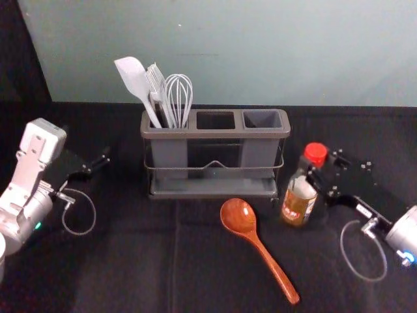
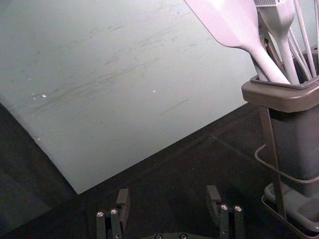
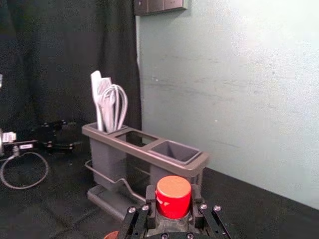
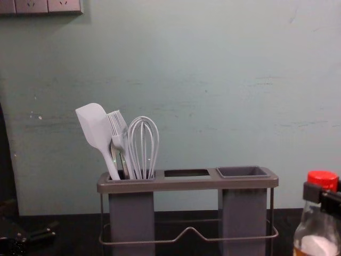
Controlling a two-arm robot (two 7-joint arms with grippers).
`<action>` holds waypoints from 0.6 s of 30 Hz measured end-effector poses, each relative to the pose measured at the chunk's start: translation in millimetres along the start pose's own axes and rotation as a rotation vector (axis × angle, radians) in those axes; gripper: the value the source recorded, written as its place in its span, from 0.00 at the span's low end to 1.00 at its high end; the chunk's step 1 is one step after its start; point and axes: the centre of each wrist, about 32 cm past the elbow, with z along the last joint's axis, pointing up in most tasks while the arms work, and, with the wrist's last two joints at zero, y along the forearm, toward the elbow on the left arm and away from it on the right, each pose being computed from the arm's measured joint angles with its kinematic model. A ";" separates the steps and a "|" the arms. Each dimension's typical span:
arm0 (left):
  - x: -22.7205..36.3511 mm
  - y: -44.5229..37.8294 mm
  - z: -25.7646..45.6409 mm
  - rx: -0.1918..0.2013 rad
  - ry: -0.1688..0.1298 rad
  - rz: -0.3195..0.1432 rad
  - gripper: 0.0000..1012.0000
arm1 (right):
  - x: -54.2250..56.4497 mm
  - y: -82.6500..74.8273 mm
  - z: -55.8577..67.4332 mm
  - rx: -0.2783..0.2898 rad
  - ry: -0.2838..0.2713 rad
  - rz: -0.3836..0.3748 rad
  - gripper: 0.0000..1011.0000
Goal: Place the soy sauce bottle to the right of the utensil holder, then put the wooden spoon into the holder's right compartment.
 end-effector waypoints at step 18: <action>0.0 0.0 0.0 0.000 0.000 0.000 0.99 | 34.3 17.9 -0.5 -0.027 -0.018 -0.070 0.39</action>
